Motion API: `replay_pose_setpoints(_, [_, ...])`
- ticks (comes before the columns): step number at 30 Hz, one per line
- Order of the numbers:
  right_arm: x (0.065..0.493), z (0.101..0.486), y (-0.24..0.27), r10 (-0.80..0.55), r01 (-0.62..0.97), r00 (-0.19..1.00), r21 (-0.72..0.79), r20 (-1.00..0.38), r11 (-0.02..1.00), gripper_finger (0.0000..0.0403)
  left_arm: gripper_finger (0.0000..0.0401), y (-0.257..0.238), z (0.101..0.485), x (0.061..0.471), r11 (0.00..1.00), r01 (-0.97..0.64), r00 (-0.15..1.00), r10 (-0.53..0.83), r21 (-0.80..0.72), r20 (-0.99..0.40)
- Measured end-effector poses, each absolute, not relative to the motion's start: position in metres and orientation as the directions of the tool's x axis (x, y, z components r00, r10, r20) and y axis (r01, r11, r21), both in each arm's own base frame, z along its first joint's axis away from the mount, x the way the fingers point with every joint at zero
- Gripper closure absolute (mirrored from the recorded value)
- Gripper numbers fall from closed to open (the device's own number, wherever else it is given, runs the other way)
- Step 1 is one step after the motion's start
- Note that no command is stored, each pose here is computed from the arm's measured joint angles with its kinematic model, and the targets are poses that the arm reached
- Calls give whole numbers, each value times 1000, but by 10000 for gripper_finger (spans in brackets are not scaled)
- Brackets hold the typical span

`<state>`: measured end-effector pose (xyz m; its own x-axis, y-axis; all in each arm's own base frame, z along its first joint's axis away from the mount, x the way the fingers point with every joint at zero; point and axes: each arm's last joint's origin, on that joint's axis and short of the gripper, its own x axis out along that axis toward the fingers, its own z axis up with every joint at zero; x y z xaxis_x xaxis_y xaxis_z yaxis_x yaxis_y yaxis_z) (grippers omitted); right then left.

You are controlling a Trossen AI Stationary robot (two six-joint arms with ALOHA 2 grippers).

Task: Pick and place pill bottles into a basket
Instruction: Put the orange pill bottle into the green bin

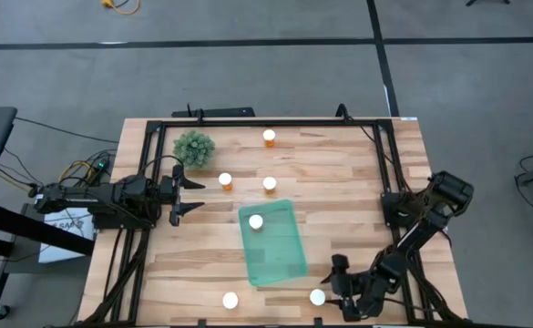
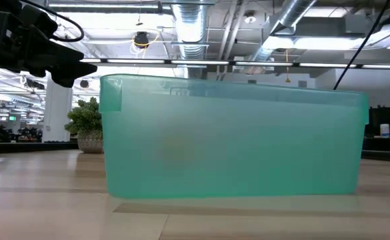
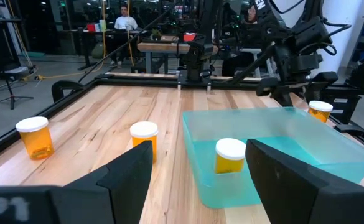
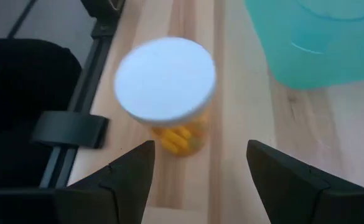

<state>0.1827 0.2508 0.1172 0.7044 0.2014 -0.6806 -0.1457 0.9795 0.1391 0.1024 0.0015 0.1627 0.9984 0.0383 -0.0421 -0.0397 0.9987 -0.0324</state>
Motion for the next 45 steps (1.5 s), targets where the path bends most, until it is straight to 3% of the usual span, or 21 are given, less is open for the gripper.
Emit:
replay_pose_setpoints(12, [185, 121, 257, 298, -223, 692, 198, -658, 954, 154, 153, 2, 163, 102, 999, -40, 998, 39, -33, -42])
replay_pose_setpoints(23, [202, 122, 245, 262, -217, 714, 150, -649, 964, 154, 153, 2, 163, 102, 999, -40, 998, 39, -32, -42])
replay_pose_setpoints(36, [213, 127, 242, 320, -271, 719, 175, -617, 947, 156, 153, 2, 163, 102, 999, -40, 998, 39, -32, -42])
replay_pose_setpoints(45, [214, 127, 241, 329, -281, 711, 178, -621, 943, 224, 153, 1, 163, 102, 999, -40, 998, 39, -32, -42])
